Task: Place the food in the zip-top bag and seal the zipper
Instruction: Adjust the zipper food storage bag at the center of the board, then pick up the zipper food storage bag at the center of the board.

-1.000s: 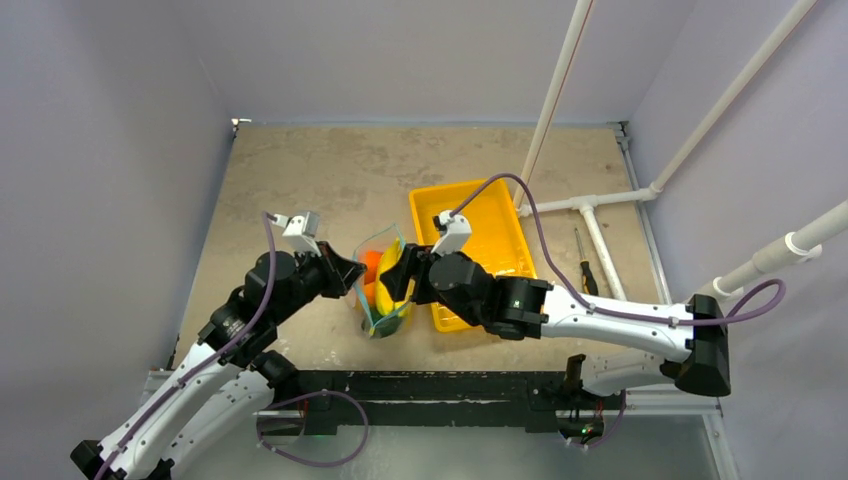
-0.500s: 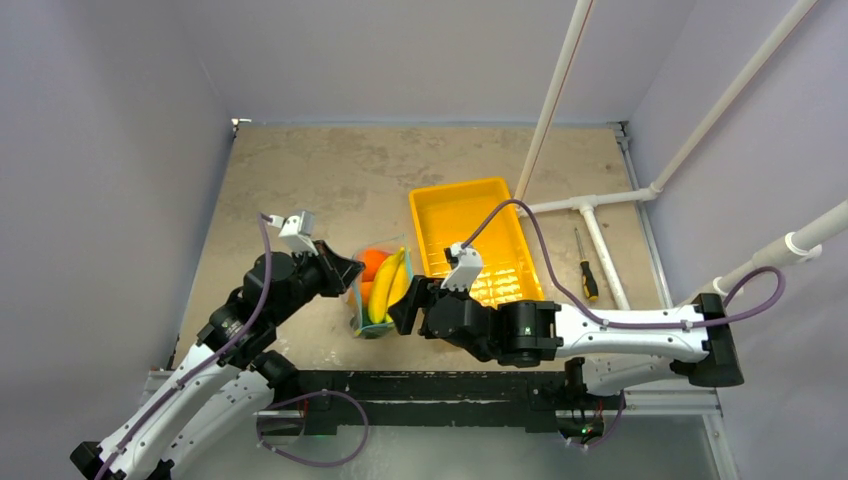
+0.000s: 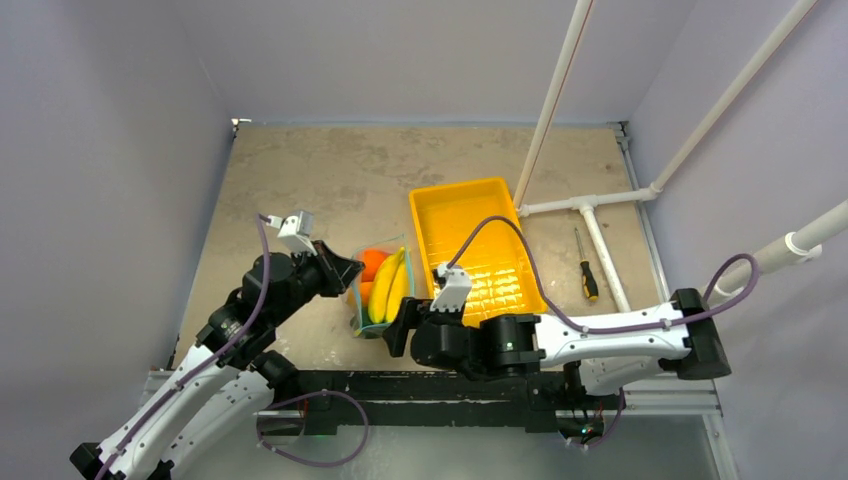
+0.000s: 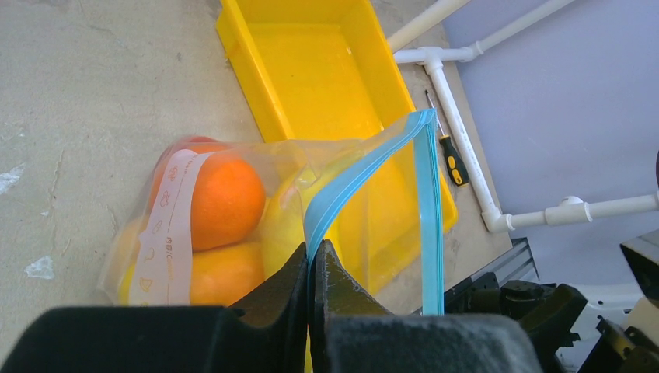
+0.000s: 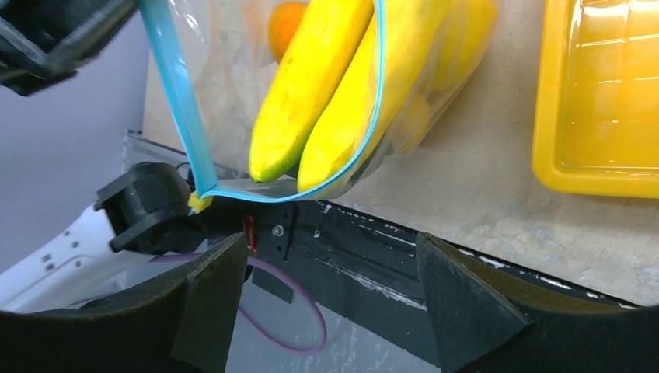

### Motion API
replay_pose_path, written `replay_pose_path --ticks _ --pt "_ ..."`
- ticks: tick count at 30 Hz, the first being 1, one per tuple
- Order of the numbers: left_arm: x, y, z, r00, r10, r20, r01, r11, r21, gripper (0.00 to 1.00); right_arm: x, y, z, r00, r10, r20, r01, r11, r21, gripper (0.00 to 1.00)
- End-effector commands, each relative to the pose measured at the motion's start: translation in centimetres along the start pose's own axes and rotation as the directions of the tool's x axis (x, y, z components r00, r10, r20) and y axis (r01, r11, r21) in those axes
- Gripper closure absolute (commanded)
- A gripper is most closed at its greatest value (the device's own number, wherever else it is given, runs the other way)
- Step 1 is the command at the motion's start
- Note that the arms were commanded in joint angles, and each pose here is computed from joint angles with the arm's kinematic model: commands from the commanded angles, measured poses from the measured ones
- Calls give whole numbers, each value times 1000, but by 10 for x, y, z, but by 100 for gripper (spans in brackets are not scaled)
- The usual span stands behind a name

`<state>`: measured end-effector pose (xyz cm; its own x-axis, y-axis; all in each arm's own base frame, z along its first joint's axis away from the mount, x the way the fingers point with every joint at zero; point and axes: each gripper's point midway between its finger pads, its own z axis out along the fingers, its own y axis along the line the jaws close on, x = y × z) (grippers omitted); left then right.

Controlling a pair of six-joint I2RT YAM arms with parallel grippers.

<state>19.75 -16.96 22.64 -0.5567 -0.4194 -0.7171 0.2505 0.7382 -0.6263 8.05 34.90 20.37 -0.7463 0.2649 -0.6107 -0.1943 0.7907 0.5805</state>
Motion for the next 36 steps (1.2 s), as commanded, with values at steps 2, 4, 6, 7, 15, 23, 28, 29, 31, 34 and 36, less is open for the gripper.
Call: replay_pose_path --ticks 2,4,6,7,15,23,28,29,31,34,36 --pt "-8 -8 1 1000 -16 26 15 1000 21 100 -7 28 10 997 43 68 -42 999 -16 17" --pt "-8 -8 1 1000 -15 25 15 1000 21 100 -9 33 14 995 34 93 -34 999 -1 16" --pt "-8 -8 1 1000 -16 24 15 1000 20 100 -14 43 17 992 30 121 -31 999 8 15" --pt "-8 -7 1 1000 -13 23 13 1000 19 100 -16 46 18 991 24 131 -26 1000 11 15" --pt "-7 -5 -1 1000 -15 22 15 1000 7 100 -12 56 33 987 -28 157 18 998 65 10" --pt "-6 -5 0 1000 -17 16 16 1000 9 100 5 51 54 988 -67 142 42 984 175 13" --pt "-5 -5 -2 1000 -21 15 21 1000 15 100 2 47 65 986 -62 157 27 976 216 25" --pt "-4 -5 -2 1000 -20 14 19 1000 15 100 0 46 67 985 -62 160 26 976 218 27" --pt "-3 -3 -4 1000 -19 12 19 1000 12 100 -5 46 70 984 -61 165 24 975 220 32" --pt "-2 -2 -5 1000 -18 11 18 1000 10 100 -12 48 73 983 -66 174 27 976 214 45" --pt "-1 -2 -6 1000 -18 9 18 1000 11 100 -18 49 76 981 -67 181 27 976 215 55"
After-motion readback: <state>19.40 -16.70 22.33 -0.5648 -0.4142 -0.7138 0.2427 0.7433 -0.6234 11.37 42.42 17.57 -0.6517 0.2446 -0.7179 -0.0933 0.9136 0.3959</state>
